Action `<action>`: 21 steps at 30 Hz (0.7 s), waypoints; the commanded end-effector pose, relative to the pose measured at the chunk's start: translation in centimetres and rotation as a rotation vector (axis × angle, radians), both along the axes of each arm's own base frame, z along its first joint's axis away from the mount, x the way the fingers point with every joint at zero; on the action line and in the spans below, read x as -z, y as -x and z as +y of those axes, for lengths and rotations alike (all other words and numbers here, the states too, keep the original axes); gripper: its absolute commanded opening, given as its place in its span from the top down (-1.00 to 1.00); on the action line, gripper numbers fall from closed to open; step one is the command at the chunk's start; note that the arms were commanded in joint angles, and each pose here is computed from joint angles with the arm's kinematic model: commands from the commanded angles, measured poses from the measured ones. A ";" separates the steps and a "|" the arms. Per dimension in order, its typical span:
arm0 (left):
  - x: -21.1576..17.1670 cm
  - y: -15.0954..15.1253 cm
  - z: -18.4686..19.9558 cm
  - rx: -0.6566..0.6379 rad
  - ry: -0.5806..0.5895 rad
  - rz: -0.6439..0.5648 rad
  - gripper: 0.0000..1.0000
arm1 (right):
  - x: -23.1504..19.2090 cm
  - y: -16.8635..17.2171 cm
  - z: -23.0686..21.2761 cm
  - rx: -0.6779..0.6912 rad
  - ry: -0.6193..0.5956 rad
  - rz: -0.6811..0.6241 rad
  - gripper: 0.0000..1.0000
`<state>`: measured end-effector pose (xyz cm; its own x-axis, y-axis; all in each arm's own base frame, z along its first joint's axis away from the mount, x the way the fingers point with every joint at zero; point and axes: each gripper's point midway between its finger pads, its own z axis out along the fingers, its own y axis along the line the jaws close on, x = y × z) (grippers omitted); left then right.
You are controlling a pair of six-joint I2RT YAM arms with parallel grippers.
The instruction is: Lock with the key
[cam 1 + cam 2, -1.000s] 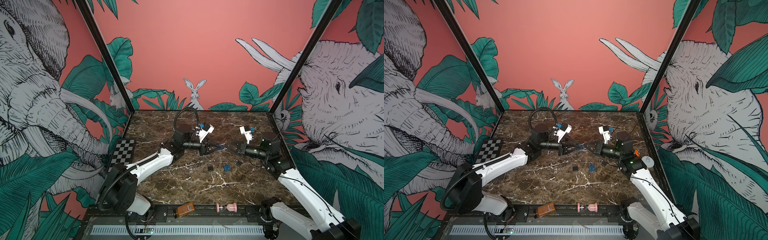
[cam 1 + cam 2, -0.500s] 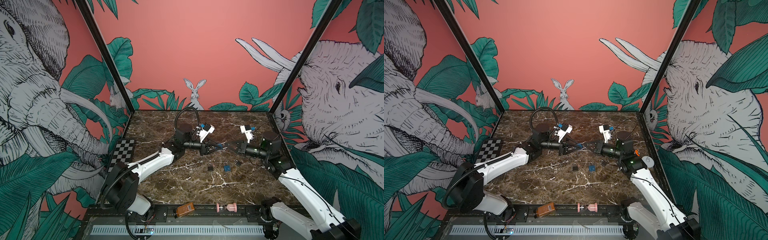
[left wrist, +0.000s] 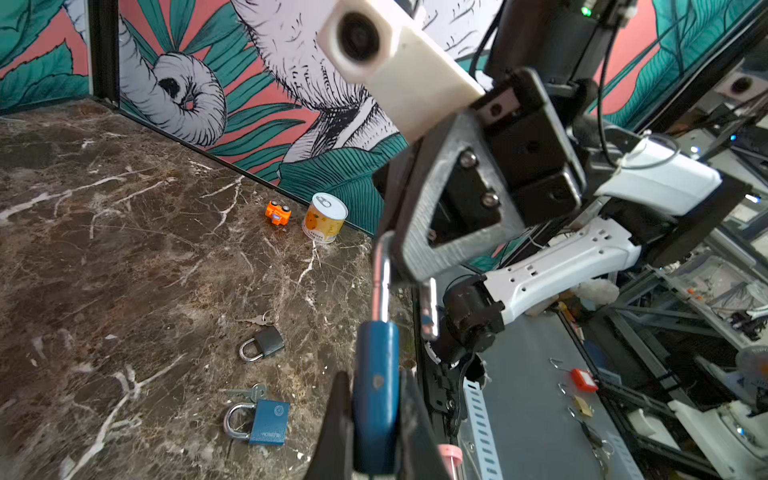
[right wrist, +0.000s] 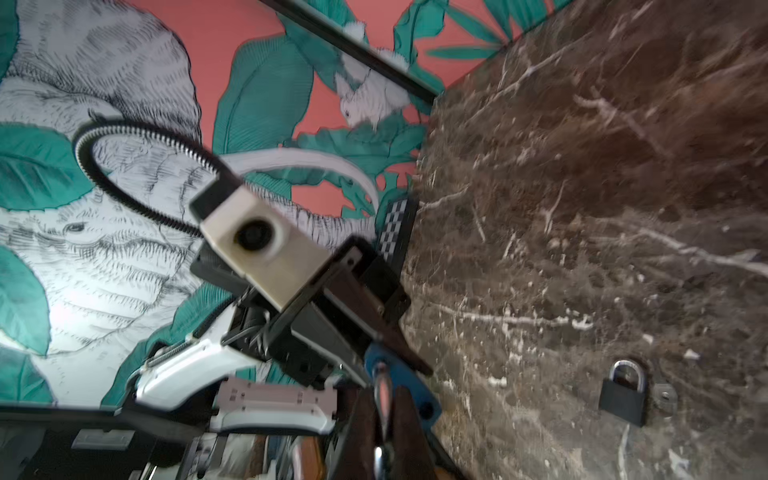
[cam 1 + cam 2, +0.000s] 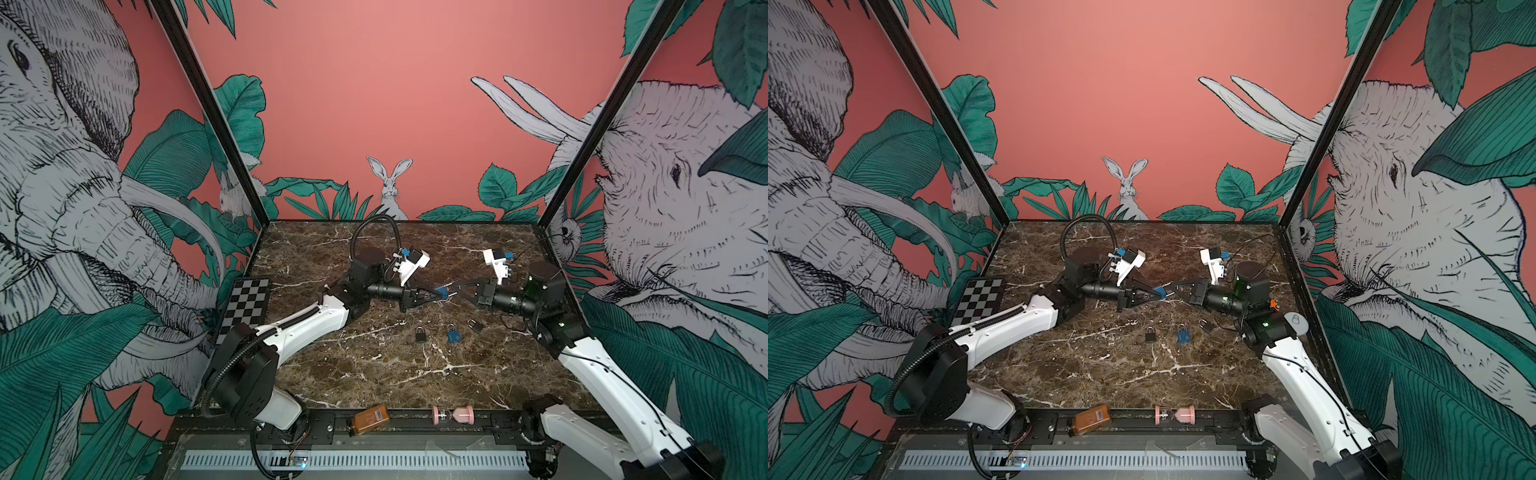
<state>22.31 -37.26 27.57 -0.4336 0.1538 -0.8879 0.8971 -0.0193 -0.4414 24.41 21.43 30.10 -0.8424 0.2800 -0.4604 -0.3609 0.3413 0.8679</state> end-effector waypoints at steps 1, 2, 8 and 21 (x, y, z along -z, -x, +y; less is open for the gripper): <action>-1.5 -0.2 0.0 -0.015 0.025 -0.015 1.00 | -3.0 0.5 0.2 -0.035 -0.046 -0.160 1.00; -1.7 0.0 0.1 -0.011 0.029 -0.017 1.00 | -3.1 0.8 0.2 -0.049 -0.045 -0.191 1.00; -4.5 2.2 0.9 0.067 0.070 0.010 1.00 | -1.6 1.7 -0.8 -0.059 0.024 -0.309 1.00; -8.1 6.8 2.5 0.317 0.110 -0.003 1.00 | -1.9 2.7 -1.8 -0.060 0.002 -0.437 1.00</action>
